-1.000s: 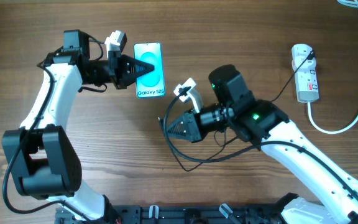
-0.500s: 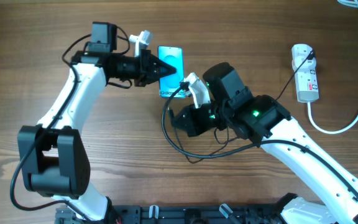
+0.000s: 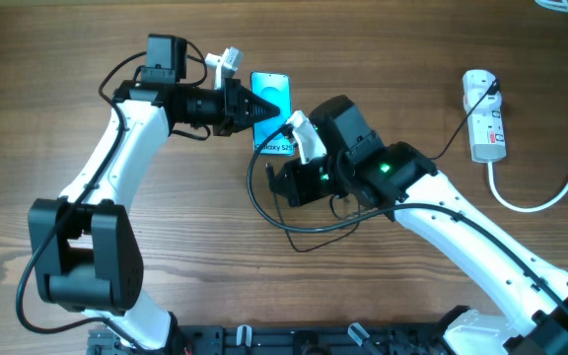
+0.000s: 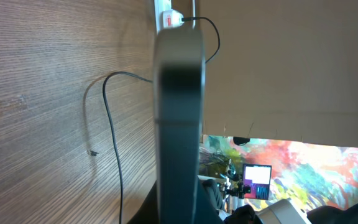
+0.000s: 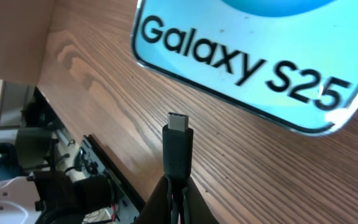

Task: Plug charger to phone and switch on socket
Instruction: 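Insert the cable plug upward into the phone's bottom port with the right gripper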

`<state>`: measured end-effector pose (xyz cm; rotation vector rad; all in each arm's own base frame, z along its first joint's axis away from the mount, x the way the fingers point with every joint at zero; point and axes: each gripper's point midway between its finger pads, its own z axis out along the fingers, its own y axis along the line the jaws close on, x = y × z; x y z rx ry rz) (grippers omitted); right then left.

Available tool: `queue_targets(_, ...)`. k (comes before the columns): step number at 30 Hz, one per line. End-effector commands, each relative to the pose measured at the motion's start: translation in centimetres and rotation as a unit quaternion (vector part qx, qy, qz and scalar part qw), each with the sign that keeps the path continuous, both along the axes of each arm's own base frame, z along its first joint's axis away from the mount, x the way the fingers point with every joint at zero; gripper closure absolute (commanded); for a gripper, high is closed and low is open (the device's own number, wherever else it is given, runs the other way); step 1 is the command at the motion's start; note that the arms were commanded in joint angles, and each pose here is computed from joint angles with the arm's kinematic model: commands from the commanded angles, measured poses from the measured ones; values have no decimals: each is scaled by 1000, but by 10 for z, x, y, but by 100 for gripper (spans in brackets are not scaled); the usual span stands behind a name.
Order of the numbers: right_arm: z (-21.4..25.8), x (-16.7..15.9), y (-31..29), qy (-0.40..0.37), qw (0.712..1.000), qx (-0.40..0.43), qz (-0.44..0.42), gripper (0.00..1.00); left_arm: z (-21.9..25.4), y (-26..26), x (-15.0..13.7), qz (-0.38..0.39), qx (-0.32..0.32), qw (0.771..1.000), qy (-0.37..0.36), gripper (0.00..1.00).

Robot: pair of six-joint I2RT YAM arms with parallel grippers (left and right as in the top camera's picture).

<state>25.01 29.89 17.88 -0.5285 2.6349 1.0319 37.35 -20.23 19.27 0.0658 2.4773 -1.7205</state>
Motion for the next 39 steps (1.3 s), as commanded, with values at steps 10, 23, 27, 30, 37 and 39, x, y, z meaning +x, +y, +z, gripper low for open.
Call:
queue_targets(10,9,16,4,-18,999,9,-29,96,14,11,-3,-3,-37,999,7,96)
queue_targets(23,11,10,7,-8,1000,20,-16,96,12,6,-3,-8,-30,1000,-3,96)
queue_targets(27,11,7,8,-1,1000,22,-10,96,12,7,-2,-7,-29,1000,-9,96)
queue_targets(30,11,15,6,-17,999,17,-21,96,12,7,-1,-7,-28,1000,-9,96)
queue_targets(37,11,19,5,-25,999,13,-30,96,12,7,-2,-7,-28,1000,-8,96)
queue_targets(39,10,21,4,-27,999,9,-35,96,11,7,-2,-7,-28,1000,-8,96)
